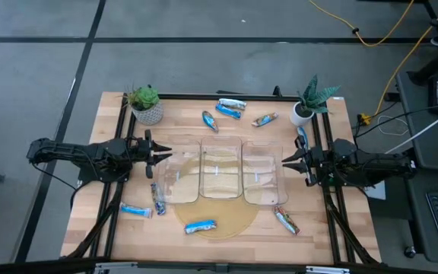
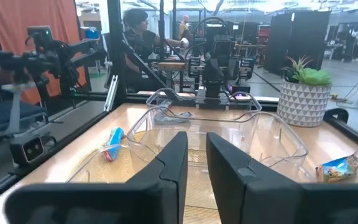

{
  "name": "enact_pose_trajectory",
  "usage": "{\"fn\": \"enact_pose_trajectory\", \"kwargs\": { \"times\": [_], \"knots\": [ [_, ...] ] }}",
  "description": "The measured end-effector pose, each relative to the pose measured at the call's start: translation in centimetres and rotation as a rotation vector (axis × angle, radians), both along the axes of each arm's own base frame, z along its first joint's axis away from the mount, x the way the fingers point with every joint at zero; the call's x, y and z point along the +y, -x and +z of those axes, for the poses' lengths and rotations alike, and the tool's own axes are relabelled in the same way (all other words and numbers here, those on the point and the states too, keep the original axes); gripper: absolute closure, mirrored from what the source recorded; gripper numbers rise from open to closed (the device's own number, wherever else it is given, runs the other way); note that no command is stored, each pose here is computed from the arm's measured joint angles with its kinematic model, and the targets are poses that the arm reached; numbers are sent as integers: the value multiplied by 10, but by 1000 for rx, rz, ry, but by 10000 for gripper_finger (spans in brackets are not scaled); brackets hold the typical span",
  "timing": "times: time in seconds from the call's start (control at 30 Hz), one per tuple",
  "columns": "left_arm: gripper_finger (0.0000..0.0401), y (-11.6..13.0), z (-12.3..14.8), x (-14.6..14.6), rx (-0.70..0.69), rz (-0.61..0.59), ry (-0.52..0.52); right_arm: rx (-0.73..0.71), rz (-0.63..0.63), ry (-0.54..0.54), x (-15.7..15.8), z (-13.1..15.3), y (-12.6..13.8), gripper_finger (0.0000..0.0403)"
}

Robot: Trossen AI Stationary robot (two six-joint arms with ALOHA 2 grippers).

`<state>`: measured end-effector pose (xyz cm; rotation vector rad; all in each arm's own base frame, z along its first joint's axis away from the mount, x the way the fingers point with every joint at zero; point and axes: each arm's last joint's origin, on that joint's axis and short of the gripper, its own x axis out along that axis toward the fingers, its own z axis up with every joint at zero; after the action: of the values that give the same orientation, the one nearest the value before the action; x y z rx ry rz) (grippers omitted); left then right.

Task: Pick and place Granola Bars by type
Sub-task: Put the yellow granola bar into the right transparent bin

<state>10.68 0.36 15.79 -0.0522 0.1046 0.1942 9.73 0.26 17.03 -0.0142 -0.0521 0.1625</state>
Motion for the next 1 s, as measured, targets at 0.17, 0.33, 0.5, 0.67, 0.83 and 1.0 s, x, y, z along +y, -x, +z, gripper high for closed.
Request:
{"fn": "enact_pose_trajectory", "kwargs": {
  "times": [0.17,0.33,0.5,0.67,0.83,1.0],
  "knots": [
    [309,0,0,0,0,0,0,0,0,-2,0,0,0,339],
    [312,0,0,1,0,24,-3,-1,-1,2,0,0,0,339],
    [313,1,0,3,-4,106,-12,-12,-76,9,-2,1,0,339],
    [311,1,1,3,-7,115,-13,-10,-88,-115,-3,2,0,339],
    [308,1,1,3,-9,123,-13,-7,-87,-144,-3,2,0,339],
    [312,1,13,4,-156,161,56,-92,-168,-292,-6,11,1,339]
  ]
}}
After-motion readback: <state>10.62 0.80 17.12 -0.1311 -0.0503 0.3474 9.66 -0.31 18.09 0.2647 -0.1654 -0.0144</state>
